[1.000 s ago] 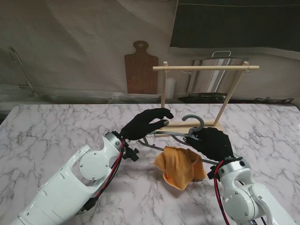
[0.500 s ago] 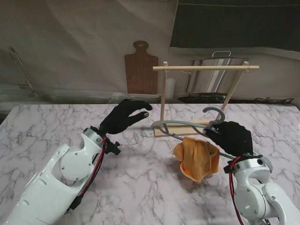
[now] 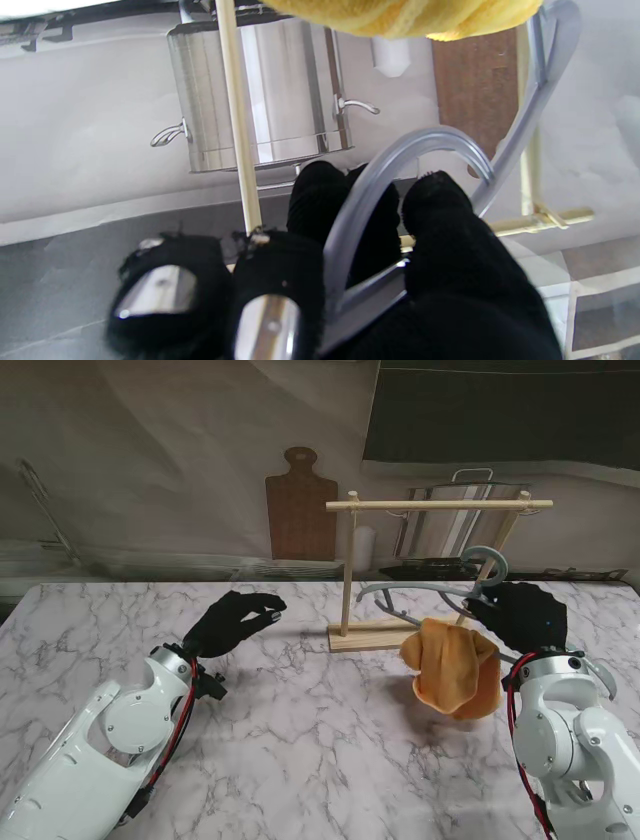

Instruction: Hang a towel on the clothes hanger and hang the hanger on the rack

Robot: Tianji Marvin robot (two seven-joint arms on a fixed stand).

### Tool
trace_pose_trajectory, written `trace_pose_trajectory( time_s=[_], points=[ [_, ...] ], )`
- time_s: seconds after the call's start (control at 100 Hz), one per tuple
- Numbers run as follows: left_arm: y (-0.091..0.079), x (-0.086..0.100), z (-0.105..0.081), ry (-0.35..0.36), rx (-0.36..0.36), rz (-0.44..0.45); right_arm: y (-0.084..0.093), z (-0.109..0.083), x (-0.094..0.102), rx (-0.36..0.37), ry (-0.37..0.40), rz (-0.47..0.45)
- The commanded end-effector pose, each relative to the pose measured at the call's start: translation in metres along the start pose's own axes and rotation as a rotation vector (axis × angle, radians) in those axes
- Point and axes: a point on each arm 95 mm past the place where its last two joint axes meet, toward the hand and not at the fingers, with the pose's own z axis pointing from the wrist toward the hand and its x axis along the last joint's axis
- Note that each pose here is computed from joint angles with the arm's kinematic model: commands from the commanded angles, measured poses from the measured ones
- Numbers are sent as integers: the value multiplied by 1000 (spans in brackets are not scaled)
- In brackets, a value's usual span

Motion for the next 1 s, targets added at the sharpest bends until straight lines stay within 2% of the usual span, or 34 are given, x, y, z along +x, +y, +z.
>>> trace_pose_trajectory(
  time_s=[0.0,0.32,0.68,0.99],
  points=[
    [6,-9,-4,-27,-34,1,6,8,-3,-16,-13,-36],
    [3,-18,-7,-45,-32,-1,3,34,-7,-4,-78,-85],
    [2,-20,-8,-47,-24,1,-1,59,12,-19,-140,-55],
    [1,-21,-8,-53,-24,4,7,76,22,-41,-169,-33]
  ],
)
